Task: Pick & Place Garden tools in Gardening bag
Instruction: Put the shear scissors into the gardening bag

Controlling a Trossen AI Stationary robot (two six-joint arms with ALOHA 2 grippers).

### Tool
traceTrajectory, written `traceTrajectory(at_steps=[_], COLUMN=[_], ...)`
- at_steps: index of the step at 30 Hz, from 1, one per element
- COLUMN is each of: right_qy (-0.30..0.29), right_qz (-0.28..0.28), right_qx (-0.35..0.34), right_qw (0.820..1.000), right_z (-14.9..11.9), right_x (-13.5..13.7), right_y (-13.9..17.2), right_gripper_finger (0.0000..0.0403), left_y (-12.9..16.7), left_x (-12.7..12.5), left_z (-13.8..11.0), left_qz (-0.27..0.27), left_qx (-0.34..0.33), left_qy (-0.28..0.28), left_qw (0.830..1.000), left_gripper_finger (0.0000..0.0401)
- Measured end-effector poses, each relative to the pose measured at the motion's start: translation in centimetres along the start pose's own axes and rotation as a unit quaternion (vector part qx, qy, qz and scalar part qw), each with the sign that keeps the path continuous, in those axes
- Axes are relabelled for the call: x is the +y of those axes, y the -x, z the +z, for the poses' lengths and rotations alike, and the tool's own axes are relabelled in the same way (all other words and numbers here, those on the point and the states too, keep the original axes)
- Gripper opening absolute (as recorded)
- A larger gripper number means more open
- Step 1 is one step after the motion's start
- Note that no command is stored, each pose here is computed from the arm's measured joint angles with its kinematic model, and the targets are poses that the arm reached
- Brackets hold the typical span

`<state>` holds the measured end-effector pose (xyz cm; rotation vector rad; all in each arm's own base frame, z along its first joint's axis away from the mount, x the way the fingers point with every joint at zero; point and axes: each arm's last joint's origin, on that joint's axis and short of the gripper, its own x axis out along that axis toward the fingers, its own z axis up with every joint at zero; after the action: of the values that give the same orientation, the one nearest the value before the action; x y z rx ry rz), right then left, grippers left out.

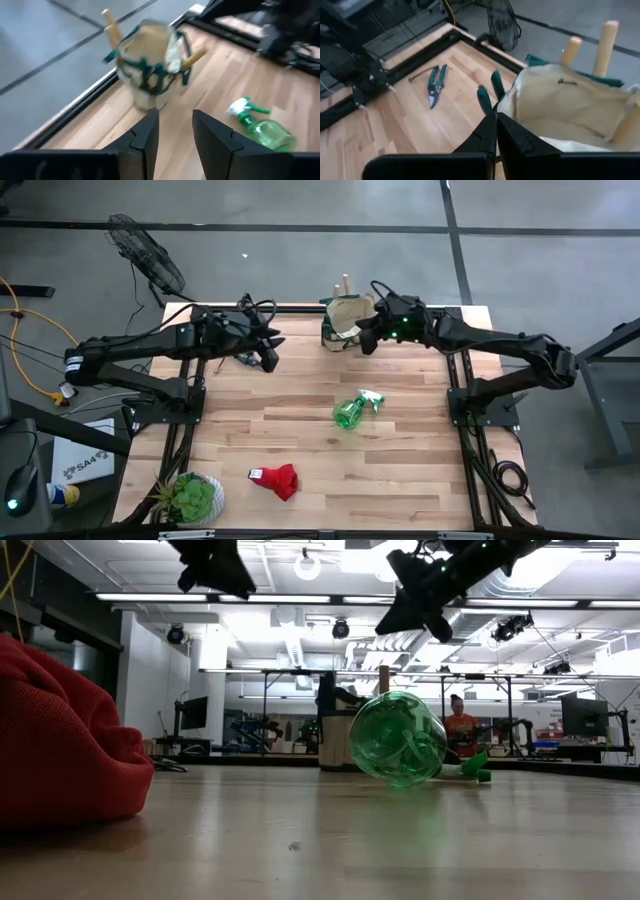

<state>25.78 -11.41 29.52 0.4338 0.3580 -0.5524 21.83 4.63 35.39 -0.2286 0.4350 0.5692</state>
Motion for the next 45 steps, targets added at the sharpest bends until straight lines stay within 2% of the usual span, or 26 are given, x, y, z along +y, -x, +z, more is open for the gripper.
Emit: traceTrajectory(at_steps=[7, 13, 16, 19, 24, 29, 32, 35, 40, 45], right_qy=[0.014, 0.03, 0.039, 0.038, 0.039, 0.03, 0.028, 0.029, 0.027, 0.019], right_qz=[0.012, 0.013, 0.005, -0.005, -0.013, -0.019, -0.02, -0.022, -0.026, -0.028], right_qx=[-0.036, -0.061, -0.052, -0.038, -0.013, 0.003, 0.006, 0.011, 0.024, 0.031], right_qw=[0.999, 0.998, 0.998, 0.999, 0.999, 0.999, 0.999, 0.999, 0.999, 0.999], right_z=[1.1, 1.7, 1.6, 1.3, 0.8, 0.5, 0.5, 0.4, 0.1, 0.0], right_x=[0.2, 0.3, 0.1, 0.0, -0.2, -0.4, -0.4, -0.4, -0.5, -0.6], right_y=[2.5, 4.6, 5.2, 5.7, 6.0, 6.0, 6.0, 6.0, 6.0, 6.0], right_gripper_finger=[0.0003, 0.0005, 0.0022, 0.0057, 0.0125, 0.0166, 0.0173, 0.0173, 0.0172, 0.0172], left_y=[-0.6, -0.9, -1.3, -1.9, -4.3, -7.1, -8.8, -10.6, -12.1, -12.5], left_x=[2.9, 5.5, 6.4, 7.2, 7.5, 7.8, 8.2, 8.5, 9.9, 11.5], left_z=[-0.8, -1.5, -2.0, -2.6, -4.1, -6.1, -7.2, -8.2, -9.2, -8.9], left_qz=[0.076, 0.106, 0.124, 0.136, 0.154, 0.228, 0.243, 0.235, 0.256, 0.263], left_qx=[0.06, 0.121, 0.155, 0.193, 0.282, 0.352, 0.392, 0.425, 0.449, 0.425], left_qy=[0.09, 0.148, 0.167, 0.175, 0.188, 0.181, 0.174, 0.171, 0.196, 0.233], left_qw=[0.991, 0.976, 0.966, 0.956, 0.928, 0.89, 0.87, 0.857, 0.833, 0.835], left_gripper_finger=[0.0116, 0.0116, 0.0116, 0.0122, 0.0168, 0.0218, 0.023, 0.0231, 0.0232, 0.0232])
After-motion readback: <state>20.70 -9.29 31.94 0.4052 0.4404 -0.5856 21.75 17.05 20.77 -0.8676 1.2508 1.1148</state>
